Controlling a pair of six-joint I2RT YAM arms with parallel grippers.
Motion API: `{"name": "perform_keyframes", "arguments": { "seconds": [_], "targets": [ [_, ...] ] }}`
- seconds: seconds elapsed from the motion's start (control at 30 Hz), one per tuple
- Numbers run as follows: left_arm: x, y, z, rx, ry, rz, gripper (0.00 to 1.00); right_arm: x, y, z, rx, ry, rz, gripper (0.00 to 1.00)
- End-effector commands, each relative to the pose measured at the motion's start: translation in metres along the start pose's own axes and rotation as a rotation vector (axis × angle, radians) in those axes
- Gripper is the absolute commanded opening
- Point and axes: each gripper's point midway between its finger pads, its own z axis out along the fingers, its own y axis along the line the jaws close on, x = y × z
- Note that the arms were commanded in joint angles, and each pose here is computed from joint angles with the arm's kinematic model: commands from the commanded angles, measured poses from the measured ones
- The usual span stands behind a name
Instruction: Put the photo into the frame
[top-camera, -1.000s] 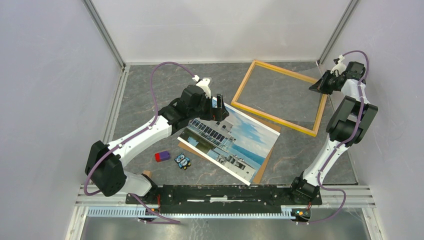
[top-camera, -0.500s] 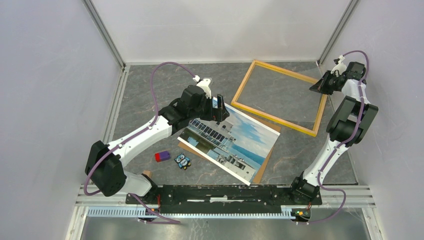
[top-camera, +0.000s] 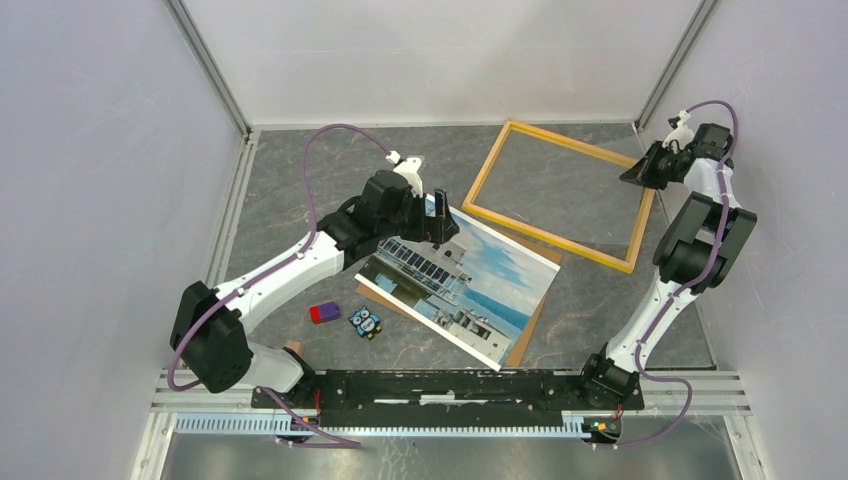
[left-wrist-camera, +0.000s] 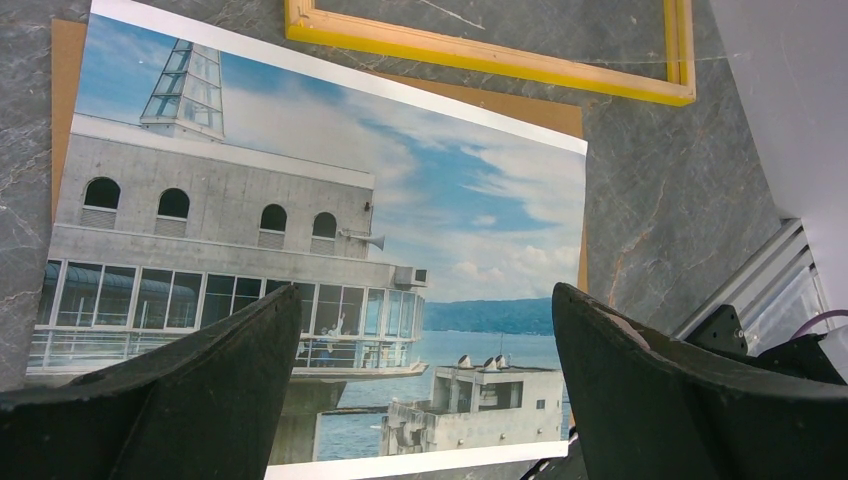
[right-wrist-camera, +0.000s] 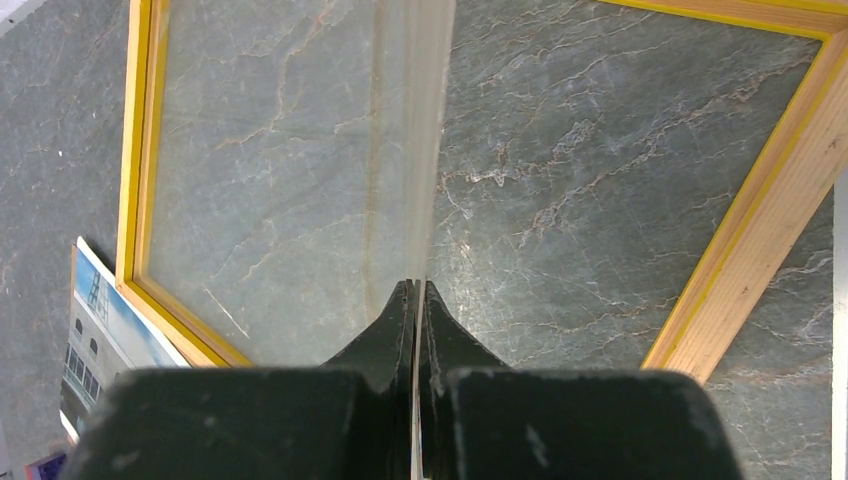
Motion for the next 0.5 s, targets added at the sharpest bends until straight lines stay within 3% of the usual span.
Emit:
{"name": "perform_keyframes", "arguments": {
  "seconds": [0.0, 0.17, 0.47],
  "targets": [
    [-0.0159, -0.0144, -0.0012, 0.042, -0.034, 0.034, 1.00, -0.0122, -0.0084, -0.0116, 0.018, -0.033, 0.024, 0.00],
    [-0.0131, -0.0151, 0.0006, 0.043, -0.026, 0.034, 1.00, -0.0137, -0.0069, -0.0102, 0.016, -0.039, 0.025, 0.00],
    [-0.0114, -0.0178, 0.0013, 0.051, -0.020, 0.034, 1.00, -0.0164, 0.0001, -0.0079, 0.009, -0.048, 0.005, 0.12]
  ]
}}
